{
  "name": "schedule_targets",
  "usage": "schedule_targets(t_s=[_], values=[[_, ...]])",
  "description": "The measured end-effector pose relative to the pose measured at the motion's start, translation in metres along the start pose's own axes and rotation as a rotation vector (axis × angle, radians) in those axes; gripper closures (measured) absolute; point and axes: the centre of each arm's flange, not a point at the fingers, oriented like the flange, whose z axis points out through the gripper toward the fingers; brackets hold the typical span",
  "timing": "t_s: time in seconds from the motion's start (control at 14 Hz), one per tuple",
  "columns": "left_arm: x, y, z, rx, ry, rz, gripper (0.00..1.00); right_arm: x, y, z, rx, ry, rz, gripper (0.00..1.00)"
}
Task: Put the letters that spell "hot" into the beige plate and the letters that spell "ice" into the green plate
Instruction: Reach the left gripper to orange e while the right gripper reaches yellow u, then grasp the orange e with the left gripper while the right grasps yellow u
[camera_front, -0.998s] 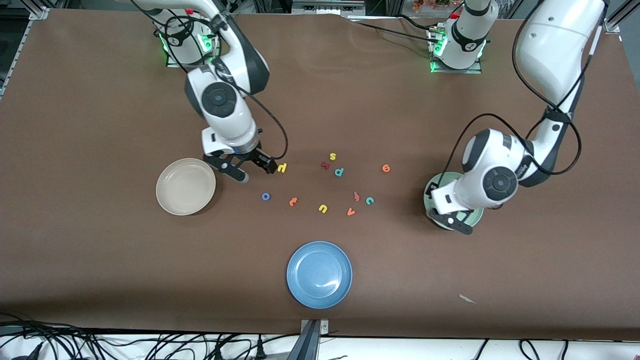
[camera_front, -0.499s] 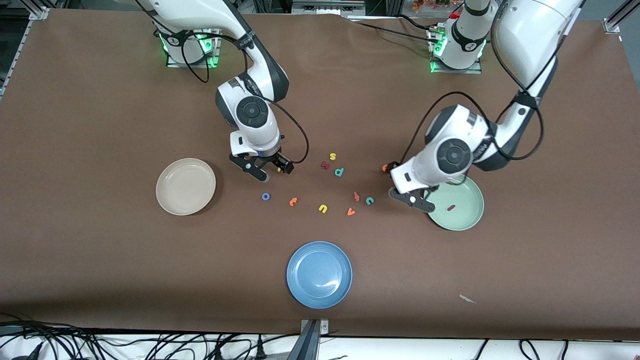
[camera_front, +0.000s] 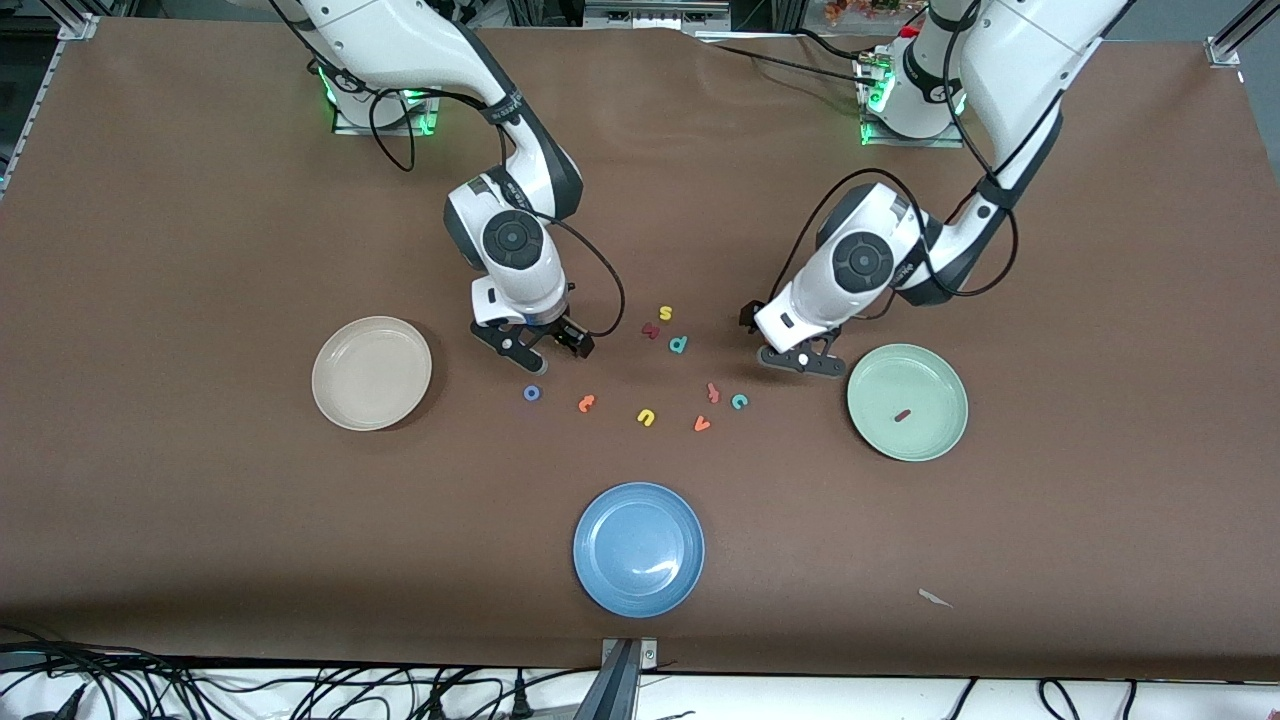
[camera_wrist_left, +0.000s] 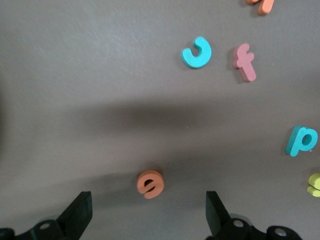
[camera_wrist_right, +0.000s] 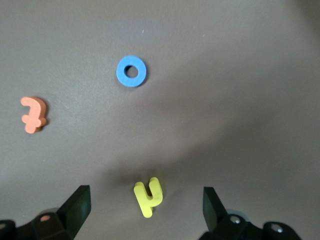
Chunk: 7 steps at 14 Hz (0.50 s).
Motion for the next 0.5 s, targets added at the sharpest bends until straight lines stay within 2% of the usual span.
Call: schedule_targets(t_s=[0.21, 0.29, 0.36, 0.43, 0.5], values=[[-0.015, 0.011, 0.014, 0.087, 0.035, 0.012, 0.0, -0.004, 0.0, 0.011, 0.003, -0.009, -0.007, 0.04], [-0.017, 0.012, 0.017, 0.122, 0.055, 0.011, 0.0, -0.004, 0.0, 0.014, 0.002, -0.01, -0.01, 0.09], [-0.018, 0.013, 0.019, 0.143, 0.069, 0.008, 0.0, -0.004, 0.0, 0.016, 0.001, -0.011, -0.015, 0.1], [-0.018, 0.012, 0.021, 0.152, 0.075, 0.009, 0.0, -0.005, 0.0, 0.017, -0.001, -0.012, -0.019, 0.15], [-0.017, 0.01, 0.021, 0.154, 0.077, 0.008, 0.0, -0.004, 0.0, 0.018, -0.002, -0.012, -0.02, 0.26]])
